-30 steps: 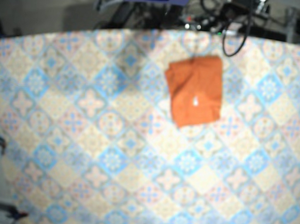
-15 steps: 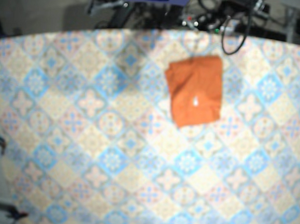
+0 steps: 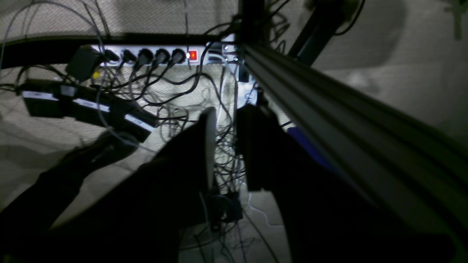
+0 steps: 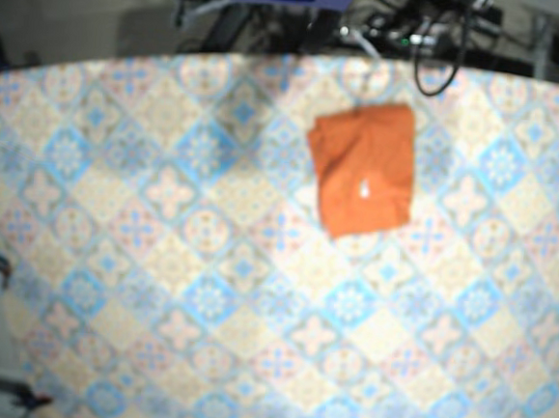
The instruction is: Fold the T-shirt properly
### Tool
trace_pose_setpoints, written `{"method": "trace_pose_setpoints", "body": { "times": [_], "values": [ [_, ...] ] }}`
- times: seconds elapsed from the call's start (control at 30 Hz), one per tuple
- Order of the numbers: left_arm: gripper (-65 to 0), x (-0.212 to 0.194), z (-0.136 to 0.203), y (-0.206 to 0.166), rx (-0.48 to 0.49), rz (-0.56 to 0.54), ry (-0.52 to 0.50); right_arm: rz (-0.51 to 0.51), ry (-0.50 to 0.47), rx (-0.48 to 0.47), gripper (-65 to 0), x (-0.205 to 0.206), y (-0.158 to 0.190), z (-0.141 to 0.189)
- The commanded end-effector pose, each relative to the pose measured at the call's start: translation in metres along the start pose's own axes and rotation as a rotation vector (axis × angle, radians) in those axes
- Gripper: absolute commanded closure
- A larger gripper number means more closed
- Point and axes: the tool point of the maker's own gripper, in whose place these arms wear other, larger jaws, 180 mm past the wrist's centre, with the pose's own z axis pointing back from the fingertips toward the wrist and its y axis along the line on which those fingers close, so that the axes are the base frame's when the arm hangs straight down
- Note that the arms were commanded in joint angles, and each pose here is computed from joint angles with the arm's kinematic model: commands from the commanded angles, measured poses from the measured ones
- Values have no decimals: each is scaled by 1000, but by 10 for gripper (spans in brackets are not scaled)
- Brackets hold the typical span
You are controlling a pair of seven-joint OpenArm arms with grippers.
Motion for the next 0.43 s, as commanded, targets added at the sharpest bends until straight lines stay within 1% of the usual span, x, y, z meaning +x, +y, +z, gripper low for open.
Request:
{"method": "trace_pose_setpoints", "body": {
  "times": [0.0,0.3,0.4],
  "values": [
    [-141,6,-1,-5,-11,-5,-18,-2,-6,4,-179,1,-1,1],
    [-141,4,-1,-5,-12,-5,-15,-1,-6,8,-180,1,1,0],
    [-141,-5,0,-5,-11,-2,-1,-2,-7,10,-180,1,3,0]
  ]
}}
